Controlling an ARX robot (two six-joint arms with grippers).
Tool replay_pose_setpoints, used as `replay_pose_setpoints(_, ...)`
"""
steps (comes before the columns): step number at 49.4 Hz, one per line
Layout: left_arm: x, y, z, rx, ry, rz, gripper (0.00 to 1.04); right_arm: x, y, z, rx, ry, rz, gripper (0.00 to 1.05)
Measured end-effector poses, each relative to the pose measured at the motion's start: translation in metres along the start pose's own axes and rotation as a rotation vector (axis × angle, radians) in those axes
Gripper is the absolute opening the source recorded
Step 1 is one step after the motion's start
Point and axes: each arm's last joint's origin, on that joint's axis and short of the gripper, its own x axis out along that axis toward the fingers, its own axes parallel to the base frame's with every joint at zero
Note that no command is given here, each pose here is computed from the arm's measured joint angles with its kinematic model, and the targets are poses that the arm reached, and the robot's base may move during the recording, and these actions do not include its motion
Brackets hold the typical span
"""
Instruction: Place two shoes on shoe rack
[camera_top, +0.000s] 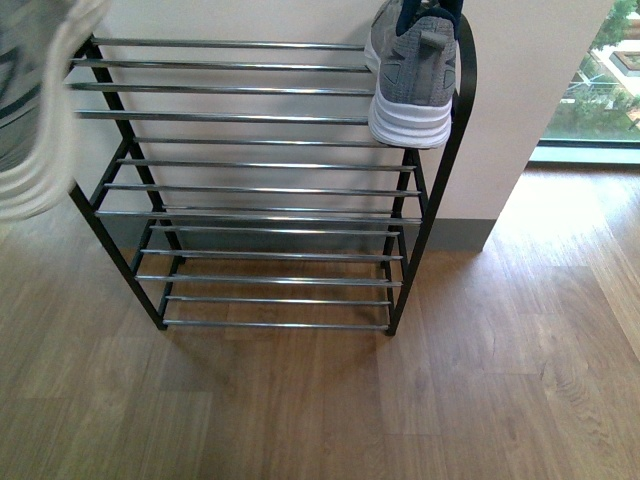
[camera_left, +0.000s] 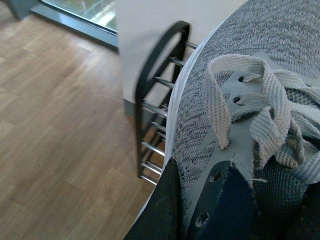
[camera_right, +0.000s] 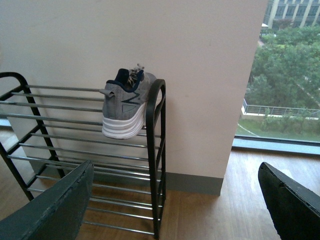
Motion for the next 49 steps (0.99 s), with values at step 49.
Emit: replay_pose_setpoints(49, 0.120, -0.219, -0.012, -0.035, 0.322, -0.176, 0.02, 0.000, 0.000, 0.000, 0.000, 0.000, 0.000, 0.95)
